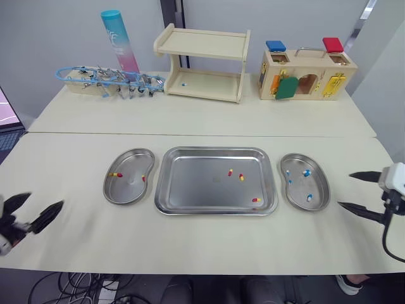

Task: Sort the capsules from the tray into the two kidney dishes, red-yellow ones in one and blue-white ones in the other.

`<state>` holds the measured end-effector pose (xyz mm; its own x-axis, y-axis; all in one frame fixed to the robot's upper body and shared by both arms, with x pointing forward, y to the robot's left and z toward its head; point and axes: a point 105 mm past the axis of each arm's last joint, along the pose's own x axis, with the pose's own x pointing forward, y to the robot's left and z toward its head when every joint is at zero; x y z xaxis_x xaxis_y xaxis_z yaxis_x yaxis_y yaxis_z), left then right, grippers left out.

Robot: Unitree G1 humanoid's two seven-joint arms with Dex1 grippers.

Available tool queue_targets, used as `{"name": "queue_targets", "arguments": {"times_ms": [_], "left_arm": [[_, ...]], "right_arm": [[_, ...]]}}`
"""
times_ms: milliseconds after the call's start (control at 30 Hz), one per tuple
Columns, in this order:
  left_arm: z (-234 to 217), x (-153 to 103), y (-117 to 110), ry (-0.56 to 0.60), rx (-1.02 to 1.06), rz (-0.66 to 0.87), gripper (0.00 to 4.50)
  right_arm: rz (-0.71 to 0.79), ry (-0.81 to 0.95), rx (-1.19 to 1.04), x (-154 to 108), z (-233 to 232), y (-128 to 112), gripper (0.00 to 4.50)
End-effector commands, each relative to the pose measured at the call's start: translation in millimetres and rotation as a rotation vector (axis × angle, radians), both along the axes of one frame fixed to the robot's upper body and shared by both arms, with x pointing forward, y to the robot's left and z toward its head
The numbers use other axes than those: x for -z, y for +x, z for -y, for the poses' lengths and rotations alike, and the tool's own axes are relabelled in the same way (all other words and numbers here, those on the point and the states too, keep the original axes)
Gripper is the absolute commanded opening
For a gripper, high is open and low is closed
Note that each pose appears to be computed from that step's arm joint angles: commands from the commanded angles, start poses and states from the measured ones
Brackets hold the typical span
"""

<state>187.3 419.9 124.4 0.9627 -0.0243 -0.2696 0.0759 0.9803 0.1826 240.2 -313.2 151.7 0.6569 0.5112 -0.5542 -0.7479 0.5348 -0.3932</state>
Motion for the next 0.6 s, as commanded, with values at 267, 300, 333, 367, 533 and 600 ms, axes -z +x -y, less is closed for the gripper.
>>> {"name": "queue_targets", "arguments": {"times_ms": [267,300,333,367,533,600], "left_arm": [[-21.6,27.2,-39.0,-0.030,-0.074,-0.087,4.50],[-21.6,27.0,-38.7,-0.033,-0.073,-0.084,4.50],[-21.4,26.6,-38.1,-0.035,-0.070,-0.081,4.50],[-21.1,26.0,-36.9,-0.038,-0.067,-0.076,4.50],[-18.9,24.1,-31.4,-0.044,-0.050,-0.064,4.50],[-18.2,24.4,-30.3,-0.047,-0.048,-0.062,4.50]], "right_arm": [[-0.036,0.032,0.039,1.8,8.6,-13.7,4.47],[-0.037,0.031,0.038,1.9,8.2,-13.6,4.47],[-0.037,0.030,0.038,2.0,8.3,-13.2,4.47],[-0.038,0.030,0.038,2.1,8.6,-12.7,4.47],[-0.045,0.031,0.029,2.2,7.7,-11.2,4.47],[-0.045,0.032,0.029,2.5,7.6,-10.9,4.47]]}}
